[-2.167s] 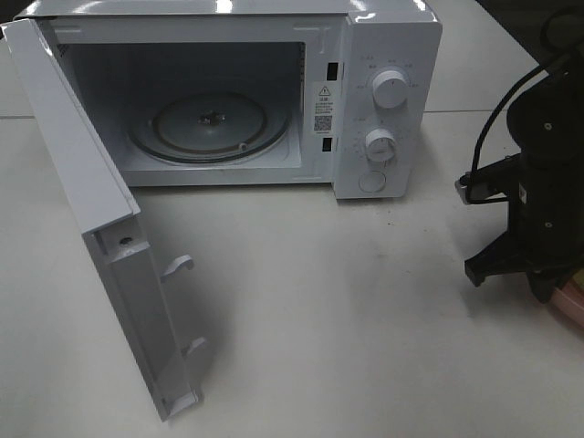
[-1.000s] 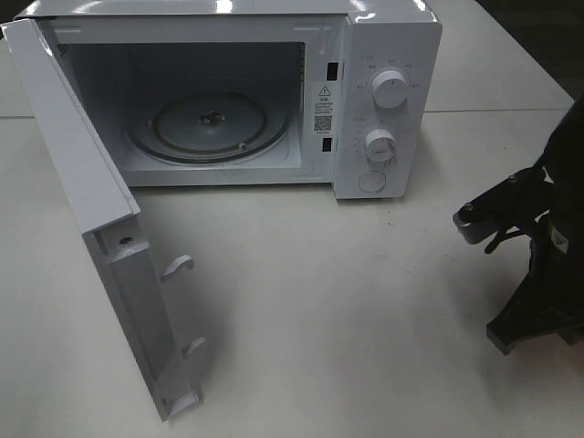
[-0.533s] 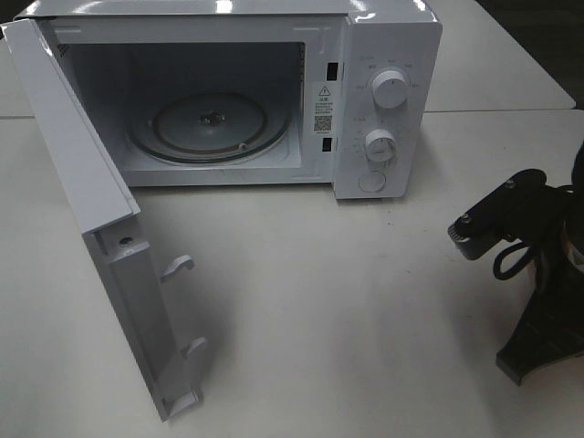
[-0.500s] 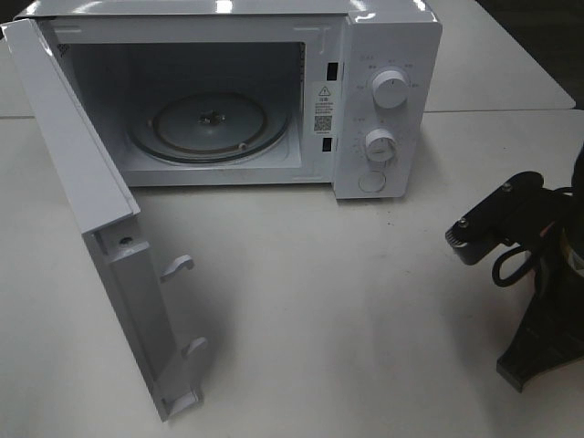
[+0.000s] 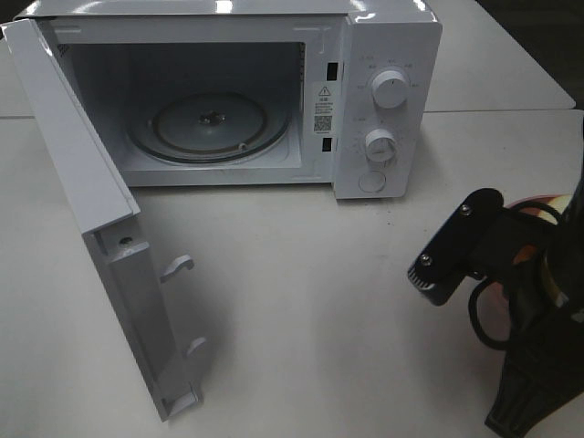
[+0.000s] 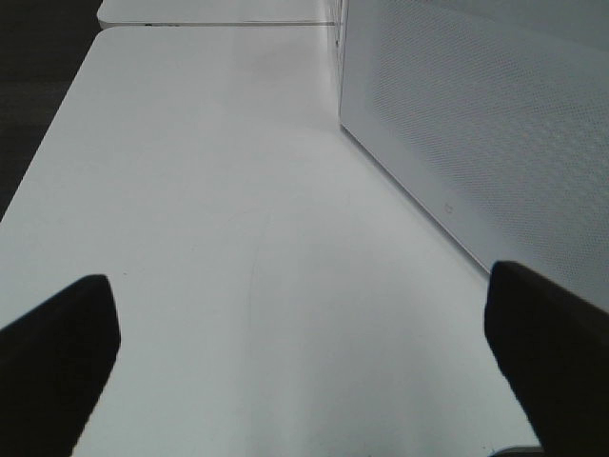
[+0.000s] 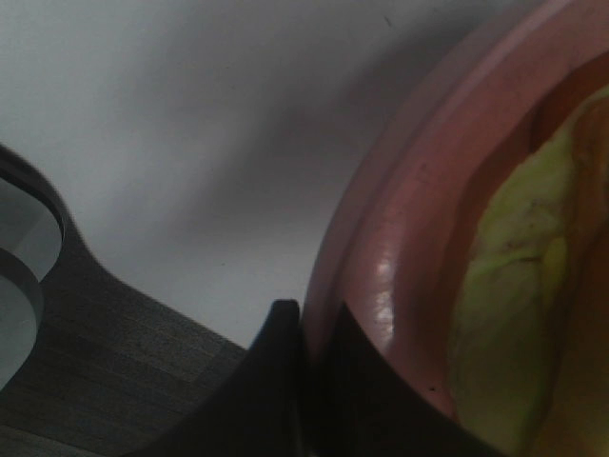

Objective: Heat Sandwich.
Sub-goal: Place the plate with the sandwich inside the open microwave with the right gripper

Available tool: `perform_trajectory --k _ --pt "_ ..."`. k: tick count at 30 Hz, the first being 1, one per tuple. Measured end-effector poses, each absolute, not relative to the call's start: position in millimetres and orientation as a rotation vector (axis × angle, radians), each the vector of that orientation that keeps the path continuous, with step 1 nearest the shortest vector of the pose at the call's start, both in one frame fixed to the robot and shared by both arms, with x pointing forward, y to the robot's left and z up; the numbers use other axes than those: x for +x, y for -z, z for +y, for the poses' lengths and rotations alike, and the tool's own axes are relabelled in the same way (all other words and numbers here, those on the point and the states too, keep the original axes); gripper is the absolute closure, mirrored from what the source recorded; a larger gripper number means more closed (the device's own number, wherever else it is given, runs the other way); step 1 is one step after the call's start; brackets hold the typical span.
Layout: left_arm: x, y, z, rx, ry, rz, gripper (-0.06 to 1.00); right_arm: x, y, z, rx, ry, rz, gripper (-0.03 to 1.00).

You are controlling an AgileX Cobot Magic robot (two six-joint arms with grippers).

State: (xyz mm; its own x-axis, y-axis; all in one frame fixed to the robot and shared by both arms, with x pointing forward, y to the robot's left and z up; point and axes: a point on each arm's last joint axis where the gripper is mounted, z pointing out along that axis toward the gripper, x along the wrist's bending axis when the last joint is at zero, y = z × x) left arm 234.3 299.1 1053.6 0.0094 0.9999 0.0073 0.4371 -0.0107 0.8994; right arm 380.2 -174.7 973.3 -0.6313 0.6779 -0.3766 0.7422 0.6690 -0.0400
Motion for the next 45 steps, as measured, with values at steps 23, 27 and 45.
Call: perform_trajectory --k 23,27,45 --pt "234 -1054 299 1.545 -0.961 1.524 -0.05 354 -974 -149 0.605 0.263 2.689 0.93" --pt "234 -1054 299 1.545 -0.961 1.524 -0.05 354 -974 -148 0.513 0.265 2.712 0.93" --pt "234 -1054 299 1.545 -0.961 1.524 -0.05 358 -973 -134 0.064 0.131 2.769 0.93"
